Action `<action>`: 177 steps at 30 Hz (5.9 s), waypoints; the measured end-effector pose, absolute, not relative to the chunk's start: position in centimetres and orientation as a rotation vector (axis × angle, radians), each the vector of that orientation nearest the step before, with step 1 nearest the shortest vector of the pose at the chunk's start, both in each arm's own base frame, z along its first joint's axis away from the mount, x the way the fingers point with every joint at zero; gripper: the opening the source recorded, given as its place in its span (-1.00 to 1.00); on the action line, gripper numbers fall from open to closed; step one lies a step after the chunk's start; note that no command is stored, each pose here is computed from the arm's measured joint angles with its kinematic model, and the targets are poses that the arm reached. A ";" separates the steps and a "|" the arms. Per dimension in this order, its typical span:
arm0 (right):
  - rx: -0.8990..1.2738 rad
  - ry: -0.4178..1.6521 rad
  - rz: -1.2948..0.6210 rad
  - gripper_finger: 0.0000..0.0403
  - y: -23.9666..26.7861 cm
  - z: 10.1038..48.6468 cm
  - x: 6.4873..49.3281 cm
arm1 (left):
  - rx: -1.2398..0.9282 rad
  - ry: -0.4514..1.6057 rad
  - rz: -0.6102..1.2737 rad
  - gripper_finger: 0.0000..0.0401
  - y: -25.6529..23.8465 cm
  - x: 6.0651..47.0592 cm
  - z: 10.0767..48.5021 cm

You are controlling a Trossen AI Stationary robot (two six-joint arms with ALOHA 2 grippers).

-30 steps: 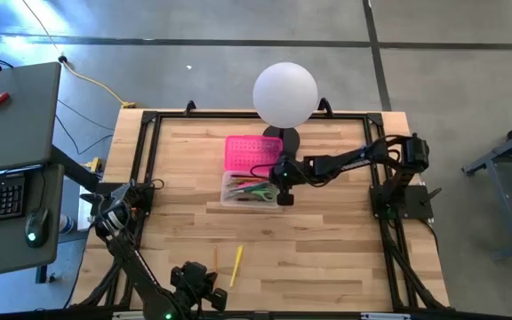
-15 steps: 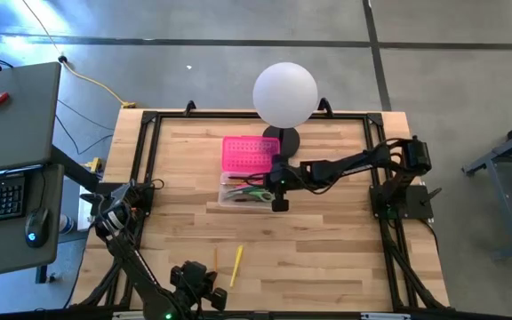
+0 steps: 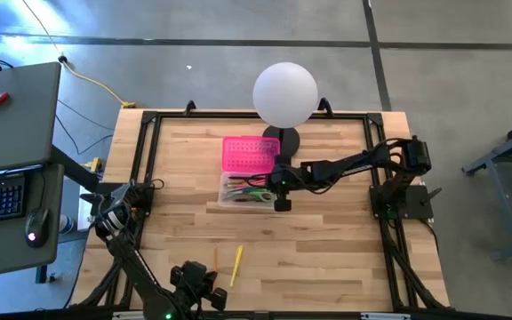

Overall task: Pick & place school supplies into a supply box
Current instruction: Put the right orange pencil into the pink supply box, then put the yellow pen into the pink supply box, then put the orange pencil into the pink supply box

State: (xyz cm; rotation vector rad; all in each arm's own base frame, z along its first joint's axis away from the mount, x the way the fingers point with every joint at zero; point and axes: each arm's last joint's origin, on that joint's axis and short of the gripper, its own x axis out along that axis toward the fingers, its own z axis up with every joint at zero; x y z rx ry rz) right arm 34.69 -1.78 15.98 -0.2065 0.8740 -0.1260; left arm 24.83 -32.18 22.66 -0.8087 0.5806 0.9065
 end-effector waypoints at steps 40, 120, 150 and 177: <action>-0.384 0.296 0.685 -0.59 14.7 15.8 36.3 | -0.874 0.633 0.833 -0.70 -33.2 25.4 22.5; -0.691 0.631 0.660 -0.84 4.8 21.5 45.6 | -0.789 0.607 1.051 -0.70 -30.6 24.1 23.6; -0.399 0.797 -0.013 -0.77 -4.0 18.2 40.1 | -0.790 0.571 1.034 -0.70 -30.6 24.2 23.6; -0.264 0.644 0.326 -0.63 2.8 24.6 37.3 | -0.904 0.571 0.962 -0.70 -31.5 24.9 23.4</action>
